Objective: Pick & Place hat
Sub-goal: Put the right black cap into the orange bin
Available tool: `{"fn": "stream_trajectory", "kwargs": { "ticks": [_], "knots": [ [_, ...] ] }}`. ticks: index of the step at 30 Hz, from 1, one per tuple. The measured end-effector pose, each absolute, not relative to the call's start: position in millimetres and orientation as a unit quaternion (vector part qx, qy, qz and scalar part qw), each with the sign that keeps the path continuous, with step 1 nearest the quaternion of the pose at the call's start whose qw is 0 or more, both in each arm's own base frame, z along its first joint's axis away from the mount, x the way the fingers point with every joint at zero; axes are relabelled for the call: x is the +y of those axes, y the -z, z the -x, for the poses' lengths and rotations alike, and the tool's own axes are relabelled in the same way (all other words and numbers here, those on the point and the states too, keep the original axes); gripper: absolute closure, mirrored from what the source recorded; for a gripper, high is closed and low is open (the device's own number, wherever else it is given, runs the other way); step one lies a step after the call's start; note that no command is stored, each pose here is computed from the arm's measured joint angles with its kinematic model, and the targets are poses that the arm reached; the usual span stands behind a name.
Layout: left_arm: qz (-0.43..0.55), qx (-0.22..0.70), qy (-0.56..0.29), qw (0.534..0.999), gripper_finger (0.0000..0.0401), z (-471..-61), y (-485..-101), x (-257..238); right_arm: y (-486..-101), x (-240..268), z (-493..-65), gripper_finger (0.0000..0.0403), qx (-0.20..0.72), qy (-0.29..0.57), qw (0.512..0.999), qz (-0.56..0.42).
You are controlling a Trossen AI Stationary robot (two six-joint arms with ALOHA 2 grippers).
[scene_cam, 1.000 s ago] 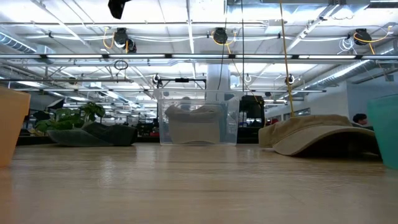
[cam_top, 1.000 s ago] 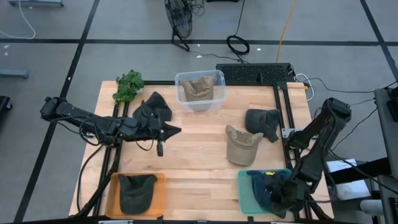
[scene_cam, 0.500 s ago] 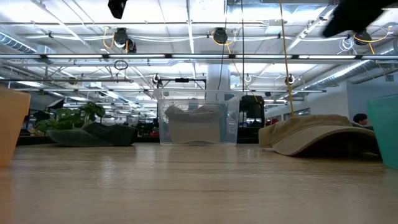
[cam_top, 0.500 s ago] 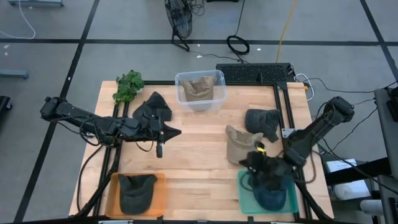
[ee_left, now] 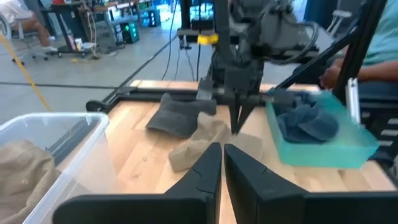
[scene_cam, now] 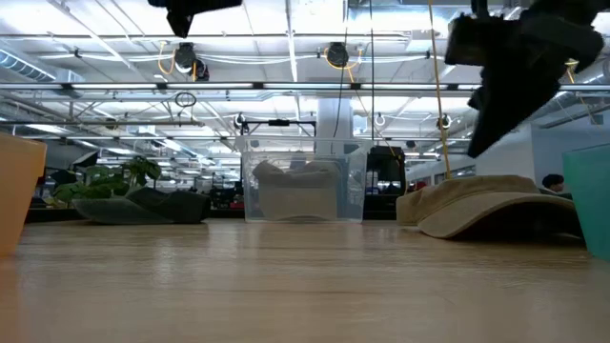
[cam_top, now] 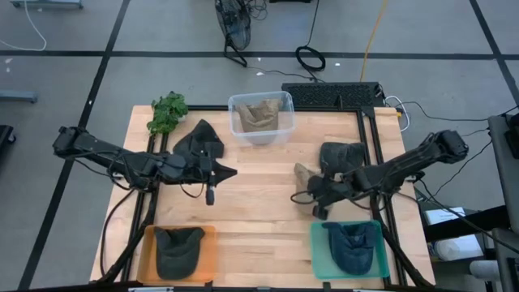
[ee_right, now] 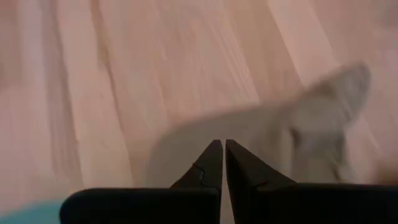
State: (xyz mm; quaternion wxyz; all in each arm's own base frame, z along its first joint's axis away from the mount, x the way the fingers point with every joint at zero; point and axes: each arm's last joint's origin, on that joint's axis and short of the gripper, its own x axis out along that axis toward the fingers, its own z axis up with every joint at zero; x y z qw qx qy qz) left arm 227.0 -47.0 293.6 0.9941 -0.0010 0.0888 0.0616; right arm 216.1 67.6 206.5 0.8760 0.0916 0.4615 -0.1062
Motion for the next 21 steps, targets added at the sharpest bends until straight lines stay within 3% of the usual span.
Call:
{"fn": "stream_trajectory", "kwargs": {
  "ticks": [11, 21],
  "knots": [
    [-0.006, 0.102, -0.091, 0.991, 0.0375, -234.8, -287.8, -34.4, -220.8, 59.6, -195.5, 0.0403, 0.448, 0.153, 0.878, -0.068],
    [-0.006, 0.111, -0.094, 0.989, 0.0375, -238.9, -283.2, -34.0, -204.5, 56.5, -181.3, 0.0403, 0.463, 0.162, 0.866, -0.096]
  ]
}}
